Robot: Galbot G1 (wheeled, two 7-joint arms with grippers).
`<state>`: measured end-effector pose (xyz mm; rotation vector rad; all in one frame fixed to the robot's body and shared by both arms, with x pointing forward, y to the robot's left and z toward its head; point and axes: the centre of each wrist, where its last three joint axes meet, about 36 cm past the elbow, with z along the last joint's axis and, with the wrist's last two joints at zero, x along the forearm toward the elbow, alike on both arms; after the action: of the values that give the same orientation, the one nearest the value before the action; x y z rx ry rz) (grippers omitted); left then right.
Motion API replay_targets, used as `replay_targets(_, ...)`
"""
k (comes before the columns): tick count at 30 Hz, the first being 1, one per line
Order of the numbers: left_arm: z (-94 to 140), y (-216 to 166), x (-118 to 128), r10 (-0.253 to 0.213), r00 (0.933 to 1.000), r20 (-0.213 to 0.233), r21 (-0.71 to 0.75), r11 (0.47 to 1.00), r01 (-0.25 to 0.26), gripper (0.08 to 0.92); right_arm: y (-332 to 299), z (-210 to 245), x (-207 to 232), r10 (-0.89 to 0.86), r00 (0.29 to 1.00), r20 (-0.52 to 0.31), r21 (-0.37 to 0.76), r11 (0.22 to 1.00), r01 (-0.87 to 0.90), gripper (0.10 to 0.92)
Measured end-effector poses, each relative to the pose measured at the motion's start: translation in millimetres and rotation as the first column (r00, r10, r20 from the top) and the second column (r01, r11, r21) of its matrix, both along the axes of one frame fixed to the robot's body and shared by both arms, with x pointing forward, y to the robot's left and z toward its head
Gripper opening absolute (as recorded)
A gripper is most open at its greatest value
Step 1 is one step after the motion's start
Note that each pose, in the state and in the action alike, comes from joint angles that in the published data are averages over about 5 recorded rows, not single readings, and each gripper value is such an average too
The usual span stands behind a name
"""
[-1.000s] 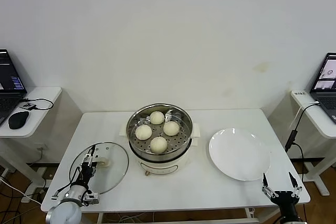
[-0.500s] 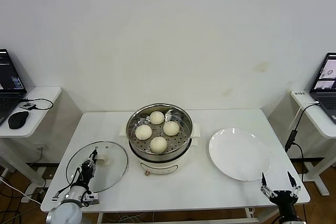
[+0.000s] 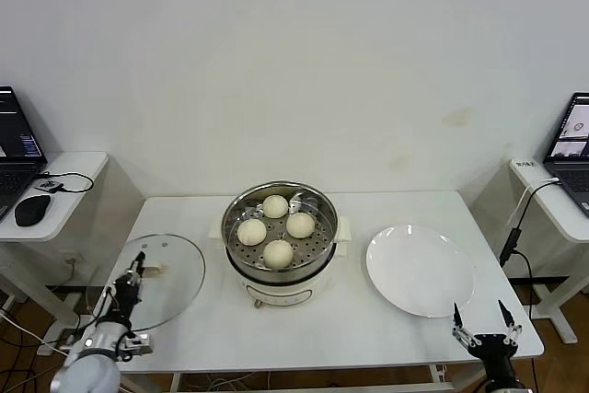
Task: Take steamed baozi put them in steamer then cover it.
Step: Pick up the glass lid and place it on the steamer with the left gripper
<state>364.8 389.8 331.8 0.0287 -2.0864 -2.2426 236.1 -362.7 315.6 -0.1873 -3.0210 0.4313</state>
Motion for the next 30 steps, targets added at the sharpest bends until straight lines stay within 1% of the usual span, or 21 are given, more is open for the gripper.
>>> replay_targets(4,30.9,-3.2,2.0,0.014,0.9991,0.041,-0.01,1.0,-0.013,0.132,3.7,0.7,-0.6,0.012,1.0,-0.002,0.0,1.0,-0.012,0.823)
replay_targets(8,61.7,-13.8,5.1,0.015,0.9968,0.079,-0.036,0.999,-0.012,0.132,8.6,0.7,-0.8,0.023,1.0,-0.002,0.001,1.0,-0.023,0.823)
replay_targets(12,89.8,-32.7,8.8,-0.006,0.9935,0.114,-0.069,0.998,0.013,0.132,14.5,-0.6,0.1,0.033,0.999,-0.002,0.004,0.999,-0.033,0.823)
replay_targets(15,105.7,-50.5,12.1,-0.03,0.9908,0.132,-0.092,0.995,0.042,0.132,18.8,-1.6,1.5,0.042,0.999,0.0,0.003,0.999,-0.042,0.823)
replay_targets(20,117.1,-85.7,20.2,-0.073,0.988,0.136,-0.13,0.987,0.091,0.132,26.1,-3.7,5.0,0.049,0.999,0.008,-0.004,0.999,-0.049,0.823)
replay_targets(25,118.8,-126.1,31.3,-0.116,0.9858,0.122,-0.157,0.978,0.135,0.132,34.4,-5.7,9.4,0.051,0.999,0.011,-0.024,0.998,-0.051,0.823)
replay_targets(30,119.6,-162.7,46.2,-0.151,0.9827,0.107,-0.149,0.975,0.166,0.132,43.5,-9.2,10.7,0.059,0.998,0.0,-0.044,0.997,-0.059,0.823)
